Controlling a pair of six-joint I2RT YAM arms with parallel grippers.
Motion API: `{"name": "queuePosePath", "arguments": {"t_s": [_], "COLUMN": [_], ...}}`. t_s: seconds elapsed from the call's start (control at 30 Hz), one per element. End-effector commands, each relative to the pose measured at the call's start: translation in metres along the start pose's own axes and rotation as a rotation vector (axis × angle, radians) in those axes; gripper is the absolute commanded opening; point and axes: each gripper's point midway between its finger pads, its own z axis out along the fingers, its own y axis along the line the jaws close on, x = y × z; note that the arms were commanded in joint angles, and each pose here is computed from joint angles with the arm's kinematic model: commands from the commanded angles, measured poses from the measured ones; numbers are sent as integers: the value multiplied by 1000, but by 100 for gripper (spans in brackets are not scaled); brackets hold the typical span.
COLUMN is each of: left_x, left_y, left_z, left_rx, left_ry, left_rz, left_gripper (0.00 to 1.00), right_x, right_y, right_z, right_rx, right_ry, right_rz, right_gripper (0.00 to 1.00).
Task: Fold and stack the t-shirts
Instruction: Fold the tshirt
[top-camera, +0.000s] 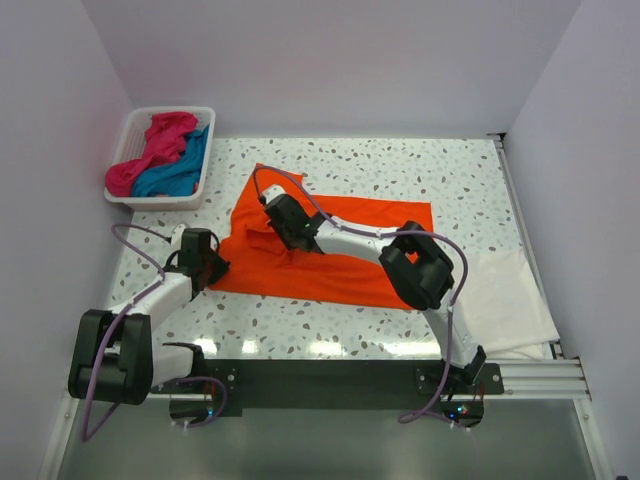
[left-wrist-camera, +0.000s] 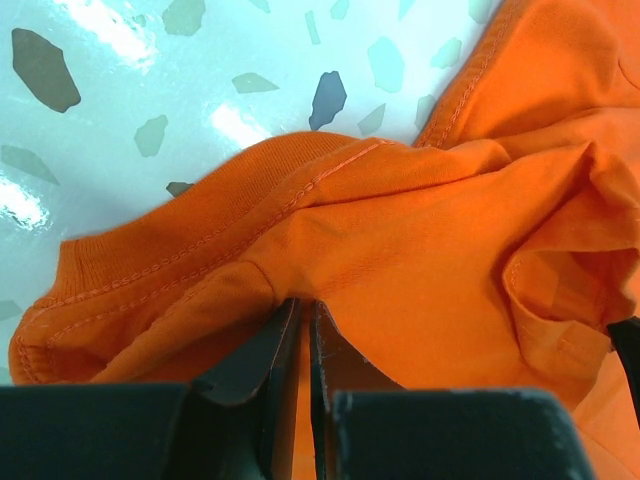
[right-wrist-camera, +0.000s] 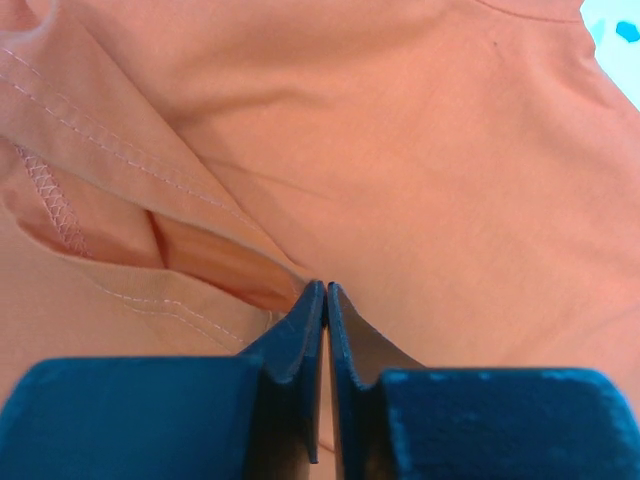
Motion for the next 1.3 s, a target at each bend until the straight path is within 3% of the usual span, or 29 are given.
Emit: {"name": "queuePosePath", "arguments": {"t_s": [0.0, 0.13, 0.23, 0.4, 0.57, 1.1, 1.27], "left_x": [-7, -6, -6, -8, -9, -11, -12], "left_y": [-4, -4, -5, -6, -8, -10, -10], "left_z": [2, 2, 2, 1, 1, 2, 3], "left_rx": [16, 18, 21, 25, 27, 26, 24], "left_ry": [-19, -14, -15, -18, -20, -24, -24], "left_rz": [17, 17, 18, 18, 20, 22, 23], "left_gripper": [13, 14, 14, 14, 14, 15, 15], "right_x": [-31, -38, -47, -57, -52, -17, -14], "right_y": [-8, -16, -19, -1, 22, 32, 28], "right_z": [-24, -36, -51, -66, -54, -15, -17], "right_rx": [-7, -9, -18, -125, -162, -138, -119], "right_ry": [-87, -125, -168, -208, -169, -49, -53], "right_rz": [68, 114, 142, 143, 80, 50, 72], "right_gripper": [12, 37, 41, 40, 39, 34, 14]}}
